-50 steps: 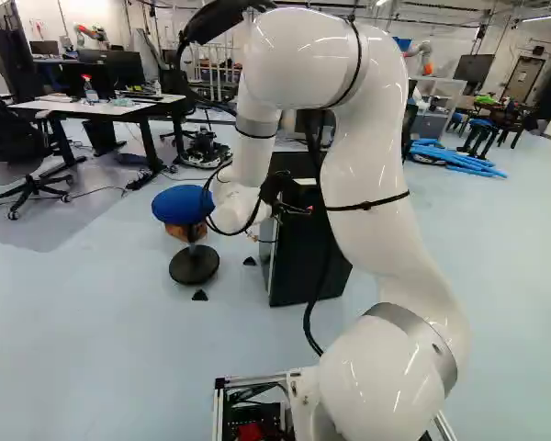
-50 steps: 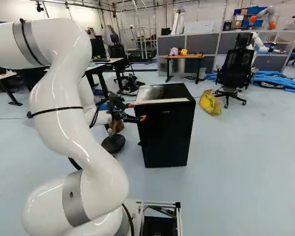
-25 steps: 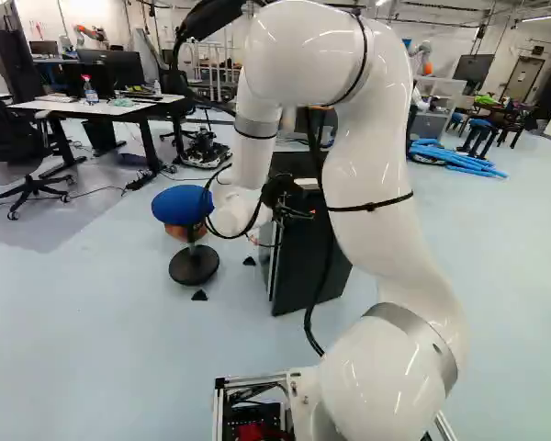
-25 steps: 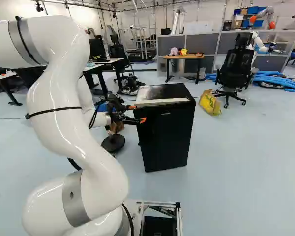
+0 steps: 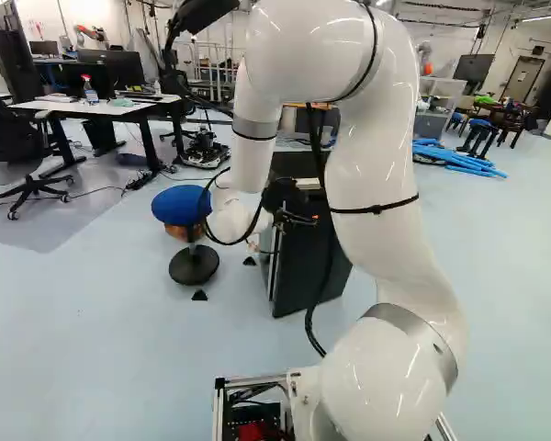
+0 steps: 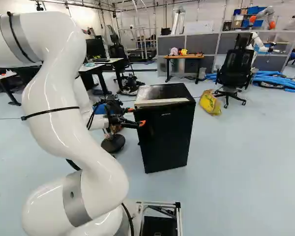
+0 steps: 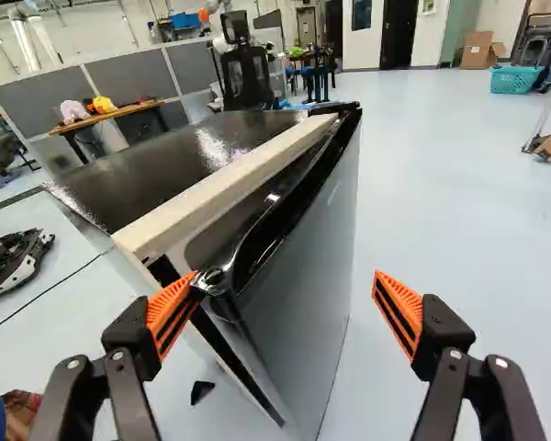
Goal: Grab a drink from the fridge
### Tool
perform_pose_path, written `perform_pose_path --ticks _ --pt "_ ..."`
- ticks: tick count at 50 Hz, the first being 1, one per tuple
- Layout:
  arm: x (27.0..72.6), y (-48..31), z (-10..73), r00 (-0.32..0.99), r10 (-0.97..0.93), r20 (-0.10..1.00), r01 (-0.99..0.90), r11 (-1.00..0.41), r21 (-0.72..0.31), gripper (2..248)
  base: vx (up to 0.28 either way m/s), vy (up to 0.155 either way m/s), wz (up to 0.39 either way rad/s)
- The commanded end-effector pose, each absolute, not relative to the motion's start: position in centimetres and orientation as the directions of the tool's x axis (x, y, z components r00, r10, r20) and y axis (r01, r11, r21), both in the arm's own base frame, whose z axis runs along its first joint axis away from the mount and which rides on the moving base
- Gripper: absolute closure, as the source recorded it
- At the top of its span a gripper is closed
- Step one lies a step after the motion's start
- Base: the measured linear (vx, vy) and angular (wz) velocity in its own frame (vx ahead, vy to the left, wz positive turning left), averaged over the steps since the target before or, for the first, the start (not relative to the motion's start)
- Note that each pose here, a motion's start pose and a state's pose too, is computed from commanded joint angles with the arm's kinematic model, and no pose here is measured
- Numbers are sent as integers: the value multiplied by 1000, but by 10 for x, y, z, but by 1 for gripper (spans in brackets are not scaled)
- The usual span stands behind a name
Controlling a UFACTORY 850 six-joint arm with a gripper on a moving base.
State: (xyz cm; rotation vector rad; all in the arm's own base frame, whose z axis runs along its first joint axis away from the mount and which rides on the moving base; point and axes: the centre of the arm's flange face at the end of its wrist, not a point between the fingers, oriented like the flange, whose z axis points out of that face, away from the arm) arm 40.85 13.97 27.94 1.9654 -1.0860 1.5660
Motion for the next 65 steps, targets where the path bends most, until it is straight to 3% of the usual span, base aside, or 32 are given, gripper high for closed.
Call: perform_pose_path --ticks 65 --pt "330 131 284 86 -245 966 -805 -588 -77 3 0 0 0"
